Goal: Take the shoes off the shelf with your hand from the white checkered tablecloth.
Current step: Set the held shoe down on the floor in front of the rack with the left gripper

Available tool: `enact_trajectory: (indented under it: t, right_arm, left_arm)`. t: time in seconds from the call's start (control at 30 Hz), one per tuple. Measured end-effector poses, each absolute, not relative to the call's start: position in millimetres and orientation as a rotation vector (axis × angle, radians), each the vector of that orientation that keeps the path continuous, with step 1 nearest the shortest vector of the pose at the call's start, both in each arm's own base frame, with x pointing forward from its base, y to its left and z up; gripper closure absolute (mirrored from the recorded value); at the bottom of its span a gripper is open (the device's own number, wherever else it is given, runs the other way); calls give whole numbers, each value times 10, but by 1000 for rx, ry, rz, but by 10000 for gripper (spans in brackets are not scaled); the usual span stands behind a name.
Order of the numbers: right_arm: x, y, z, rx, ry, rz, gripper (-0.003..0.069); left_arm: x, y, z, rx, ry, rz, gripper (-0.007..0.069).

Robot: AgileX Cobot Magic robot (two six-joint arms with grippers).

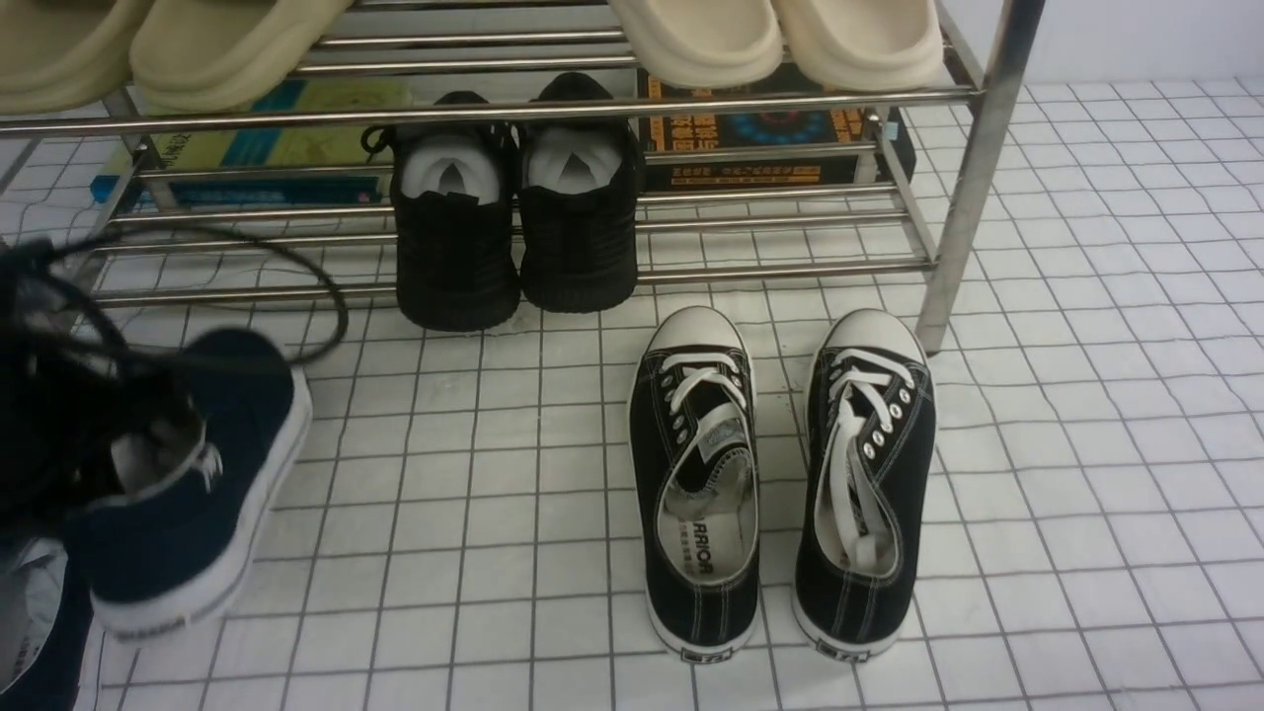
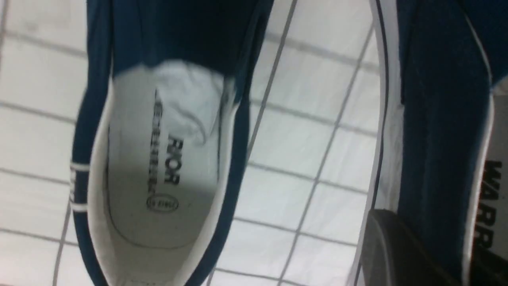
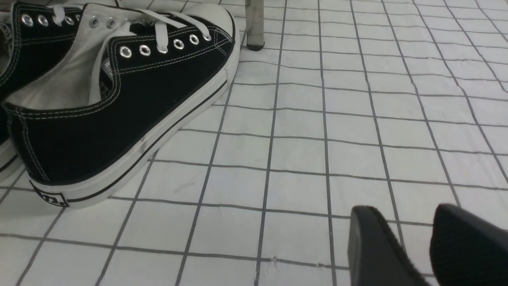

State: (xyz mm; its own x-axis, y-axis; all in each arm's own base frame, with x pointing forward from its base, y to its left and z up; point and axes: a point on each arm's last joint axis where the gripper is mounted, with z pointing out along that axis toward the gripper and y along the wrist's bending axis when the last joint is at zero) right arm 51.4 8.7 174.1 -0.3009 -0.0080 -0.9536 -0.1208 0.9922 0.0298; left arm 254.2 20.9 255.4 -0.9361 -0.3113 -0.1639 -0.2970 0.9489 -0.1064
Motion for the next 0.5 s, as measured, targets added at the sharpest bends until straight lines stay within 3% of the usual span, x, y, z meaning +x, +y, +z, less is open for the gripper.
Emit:
enact_trajectory:
  t: [0.17, 0.5]
  right_arm:
    - [514, 87, 1741, -93, 1874, 111, 420]
    - [514, 87, 1741, -93, 1874, 111, 420]
  left_arm:
    - [2481, 239, 2308, -437, 2904, -59, 596]
    - [2547, 275, 2202, -395, 2860, -11, 573]
